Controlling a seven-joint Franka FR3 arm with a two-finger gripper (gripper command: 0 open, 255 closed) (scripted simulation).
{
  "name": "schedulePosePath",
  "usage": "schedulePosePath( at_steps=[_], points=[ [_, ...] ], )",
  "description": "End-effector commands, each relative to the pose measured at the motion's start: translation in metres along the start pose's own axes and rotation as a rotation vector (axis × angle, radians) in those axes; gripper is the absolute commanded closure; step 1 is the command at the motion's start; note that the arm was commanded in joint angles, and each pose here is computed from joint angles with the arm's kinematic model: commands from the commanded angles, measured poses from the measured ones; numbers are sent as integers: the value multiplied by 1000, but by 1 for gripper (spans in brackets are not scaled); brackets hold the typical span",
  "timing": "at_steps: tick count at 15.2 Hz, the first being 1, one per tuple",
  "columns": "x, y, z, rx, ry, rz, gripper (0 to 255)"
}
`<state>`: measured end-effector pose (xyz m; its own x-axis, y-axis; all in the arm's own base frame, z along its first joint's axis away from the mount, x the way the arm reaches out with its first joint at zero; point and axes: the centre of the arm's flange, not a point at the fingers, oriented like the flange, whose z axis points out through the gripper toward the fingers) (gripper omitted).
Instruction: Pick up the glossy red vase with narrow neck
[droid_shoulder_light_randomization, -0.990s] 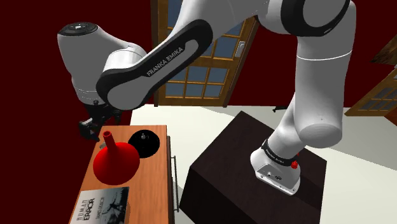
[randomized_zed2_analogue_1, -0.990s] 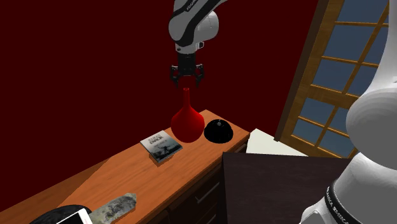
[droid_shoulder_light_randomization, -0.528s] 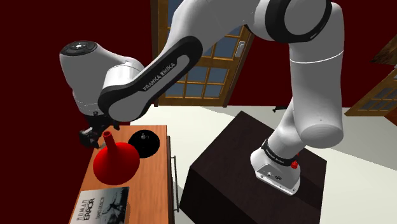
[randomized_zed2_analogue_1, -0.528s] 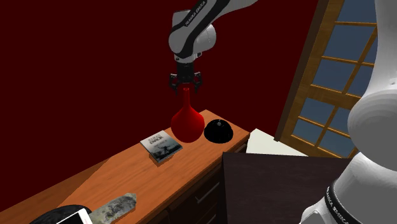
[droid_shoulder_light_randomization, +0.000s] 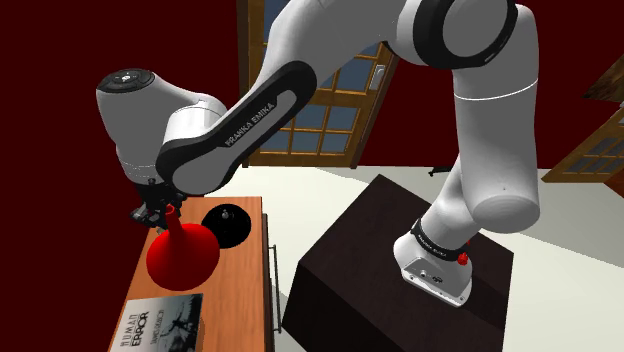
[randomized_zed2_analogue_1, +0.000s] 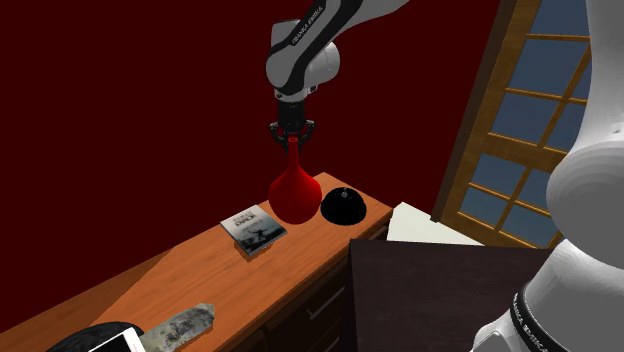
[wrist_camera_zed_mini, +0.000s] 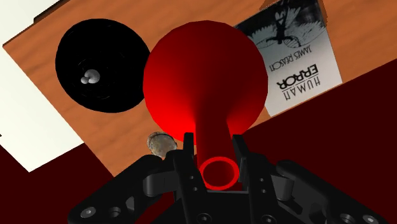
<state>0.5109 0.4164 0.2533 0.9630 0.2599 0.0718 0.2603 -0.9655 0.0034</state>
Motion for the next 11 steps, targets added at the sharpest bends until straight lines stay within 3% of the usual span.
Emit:
schedulePosePath(
  at_steps=[1,4,11],
  points=[
    [0,0,1,0,-1,0,255],
    [0,-1,0,0,-1,0,255],
    [2,0,-37,0,-1,0,255]
  ],
)
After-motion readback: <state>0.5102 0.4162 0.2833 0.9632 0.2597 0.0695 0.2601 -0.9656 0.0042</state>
